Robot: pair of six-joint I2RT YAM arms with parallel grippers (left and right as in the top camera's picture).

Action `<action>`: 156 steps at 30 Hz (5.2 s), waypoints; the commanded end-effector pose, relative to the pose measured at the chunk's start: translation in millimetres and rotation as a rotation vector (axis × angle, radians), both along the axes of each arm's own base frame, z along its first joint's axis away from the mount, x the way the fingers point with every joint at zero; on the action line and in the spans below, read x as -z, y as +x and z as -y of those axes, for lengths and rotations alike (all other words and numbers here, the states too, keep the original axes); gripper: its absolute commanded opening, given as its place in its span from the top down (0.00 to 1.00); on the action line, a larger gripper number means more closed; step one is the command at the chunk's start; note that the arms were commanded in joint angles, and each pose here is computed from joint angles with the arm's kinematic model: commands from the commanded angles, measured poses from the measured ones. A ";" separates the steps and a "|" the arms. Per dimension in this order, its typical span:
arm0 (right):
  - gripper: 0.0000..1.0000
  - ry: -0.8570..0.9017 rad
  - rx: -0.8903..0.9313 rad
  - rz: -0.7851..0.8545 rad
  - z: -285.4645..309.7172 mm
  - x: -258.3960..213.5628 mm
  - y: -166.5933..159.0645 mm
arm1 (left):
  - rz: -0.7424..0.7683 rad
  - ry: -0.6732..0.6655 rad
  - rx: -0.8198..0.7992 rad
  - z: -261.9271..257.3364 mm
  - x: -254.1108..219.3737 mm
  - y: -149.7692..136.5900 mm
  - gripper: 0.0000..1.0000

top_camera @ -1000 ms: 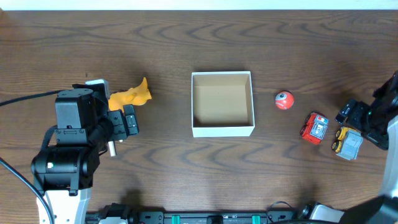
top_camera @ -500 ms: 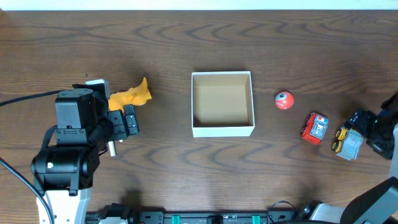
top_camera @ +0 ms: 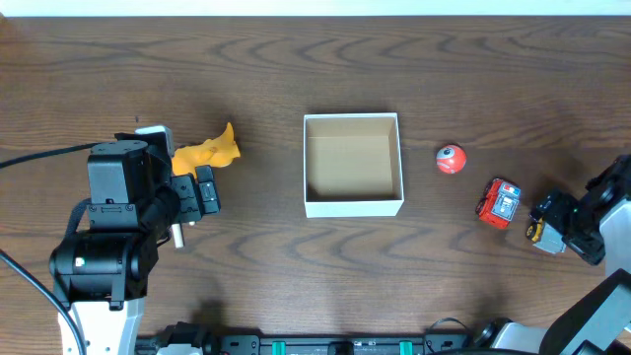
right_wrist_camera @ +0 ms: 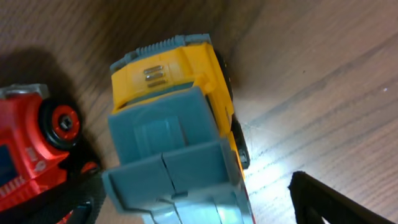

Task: Pack container
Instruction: 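Lower the right gripper and grasp the yellow-grey dump truck, then carry the dump truck into the white box and release it, then move the right gripper to the red fire truck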

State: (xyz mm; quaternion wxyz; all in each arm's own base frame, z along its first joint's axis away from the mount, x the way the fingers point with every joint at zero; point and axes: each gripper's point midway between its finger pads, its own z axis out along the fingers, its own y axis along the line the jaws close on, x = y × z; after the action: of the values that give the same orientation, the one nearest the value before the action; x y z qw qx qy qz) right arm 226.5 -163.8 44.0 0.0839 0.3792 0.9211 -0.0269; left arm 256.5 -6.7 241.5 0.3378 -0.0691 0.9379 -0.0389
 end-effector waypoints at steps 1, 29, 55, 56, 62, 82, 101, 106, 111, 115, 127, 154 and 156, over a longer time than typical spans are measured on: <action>0.09 0.005 0.017 -0.002 0.1 5.4 -1.9 | 0.019 -0.001 -0.006 -1.2 -7.5 1.8 0.02; 0.92 0.019 0.065 0.047 0.3 3.8 7.4 | 0.019 -0.001 -0.006 -1.2 -7.5 1.8 0.02; 0.99 -0.081 -0.480 0.570 -173.7 -220.0 90.0 | 0.018 -0.001 -0.006 -1.1 -7.1 1.9 0.02; 0.99 -0.073 -0.501 0.584 -188.9 -221.2 93.0 | 0.017 -0.001 -0.006 -1.1 -7.1 1.8 0.02; 0.99 -0.102 -0.615 0.661 -265.1 -223.7 112.3 | 0.017 -0.002 -0.006 -1.1 -7.0 1.8 0.02; 0.98 -0.089 -0.678 0.426 -345.1 -102.1 147.0 | -0.024 -0.001 -0.007 -1.1 4.8 2.1 0.02; 0.99 -0.069 -0.685 0.249 -346.1 -27.3 150.9 | -0.076 0.000 -0.006 -1.1 17.4 8.3 0.02; 0.89 -0.073 -0.687 0.230 -346.0 -18.3 151.1 | -0.076 0.000 -0.006 -1.1 17.4 8.3 0.02; 0.56 -0.068 -0.694 0.238 -347.7 -19.0 152.5 | -0.076 0.000 -0.007 -1.1 17.5 8.2 0.02; 0.43 -0.067 -0.697 0.236 -347.8 -18.8 152.1 | -0.076 0.000 -0.006 -1.1 17.5 8.2 0.02; 0.39 -0.070 -0.701 0.245 -347.8 -23.7 153.2 | -0.076 0.000 -0.006 -1.1 17.5 8.2 0.02; 0.01 -0.192 -0.015 0.364 -136.5 -183.6 72.4 | -0.076 0.000 -0.006 -1.1 17.5 8.2 0.02; 0.01 -0.183 -0.002 0.279 -115.9 -169.3 62.1 | -0.076 0.000 -0.006 -1.1 17.5 8.2 0.02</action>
State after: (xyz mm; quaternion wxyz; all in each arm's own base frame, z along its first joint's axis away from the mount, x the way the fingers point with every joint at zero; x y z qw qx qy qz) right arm 294.7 -27.4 226.6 0.2802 0.3513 0.8920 -0.0486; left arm 264.4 -6.8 223.8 0.3027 -0.0705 0.9498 -0.0359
